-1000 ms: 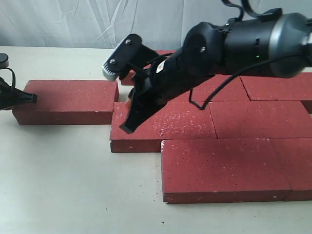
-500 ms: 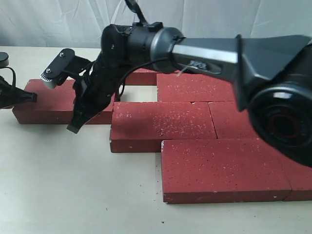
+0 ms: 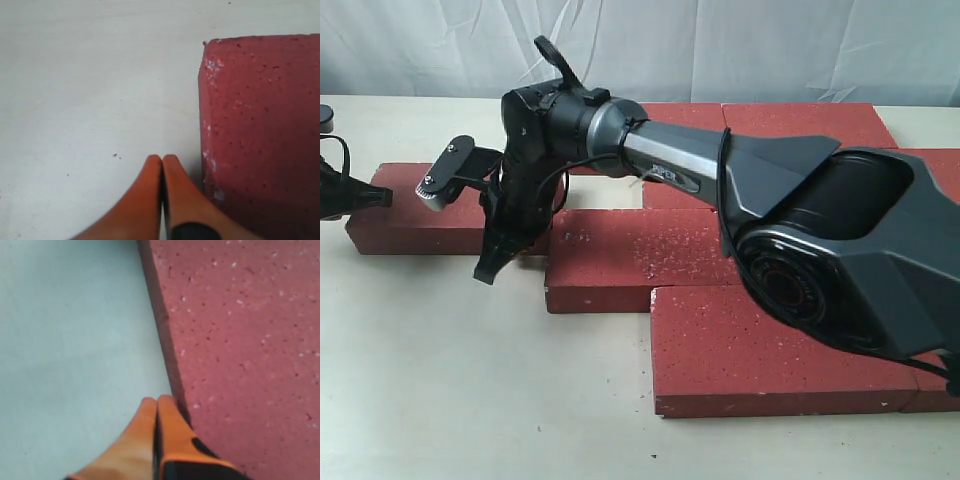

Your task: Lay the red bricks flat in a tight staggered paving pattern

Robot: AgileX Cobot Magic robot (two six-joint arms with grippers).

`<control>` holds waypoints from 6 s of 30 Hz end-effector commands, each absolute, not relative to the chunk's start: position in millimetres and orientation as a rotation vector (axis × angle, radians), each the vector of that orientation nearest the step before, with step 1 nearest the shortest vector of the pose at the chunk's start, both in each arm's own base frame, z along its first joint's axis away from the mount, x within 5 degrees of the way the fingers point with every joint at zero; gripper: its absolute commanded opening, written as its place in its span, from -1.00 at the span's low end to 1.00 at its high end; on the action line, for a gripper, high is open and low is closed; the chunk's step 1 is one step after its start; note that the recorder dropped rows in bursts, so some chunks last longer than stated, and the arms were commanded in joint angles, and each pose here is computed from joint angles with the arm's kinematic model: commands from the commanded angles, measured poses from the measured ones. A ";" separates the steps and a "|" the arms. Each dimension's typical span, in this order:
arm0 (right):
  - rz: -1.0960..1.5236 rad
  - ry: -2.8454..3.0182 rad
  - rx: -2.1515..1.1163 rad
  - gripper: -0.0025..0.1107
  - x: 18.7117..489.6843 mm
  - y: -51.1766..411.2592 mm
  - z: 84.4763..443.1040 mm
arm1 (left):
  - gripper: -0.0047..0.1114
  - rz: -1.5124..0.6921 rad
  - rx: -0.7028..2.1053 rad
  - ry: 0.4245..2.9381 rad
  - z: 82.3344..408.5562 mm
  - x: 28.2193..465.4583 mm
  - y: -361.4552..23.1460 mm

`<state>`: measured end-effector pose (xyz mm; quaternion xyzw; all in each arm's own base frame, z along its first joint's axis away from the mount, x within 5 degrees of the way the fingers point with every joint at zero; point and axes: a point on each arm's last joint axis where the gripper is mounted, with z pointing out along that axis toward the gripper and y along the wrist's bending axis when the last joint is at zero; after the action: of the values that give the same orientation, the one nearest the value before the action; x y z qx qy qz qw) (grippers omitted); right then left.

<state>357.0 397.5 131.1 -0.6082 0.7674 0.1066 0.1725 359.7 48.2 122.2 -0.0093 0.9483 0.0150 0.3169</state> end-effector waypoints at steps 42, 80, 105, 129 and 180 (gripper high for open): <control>0.283 2.179 -1.686 -0.97 358.8 395.5 159.4 | -0.92 0.022 -0.011 2.486 125.6 364.1 43.8; 0.458 2.262 -1.668 -0.97 360.0 375.6 189.5 | -0.92 0.085 0.059 2.421 135.6 377.8 36.4; 0.177 2.124 -1.740 -0.97 369.0 388.9 149.8 | -0.92 -0.068 0.033 2.463 125.4 396.2 27.8; 0.108 2.055 -1.592 -0.97 382.8 391.8 155.4 | -0.92 -0.080 0.036 2.468 125.1 395.8 27.0; 0.148 2.353 -1.067 -0.97 444.7 329.2 136.5 | -0.92 -0.065 0.075 2.474 124.7 395.2 28.5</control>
<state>445.5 329.2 134.5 -0.4014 0.8718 0.0465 0.2768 396.2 31.0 126.0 0.0236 0.9418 -0.0122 0.3352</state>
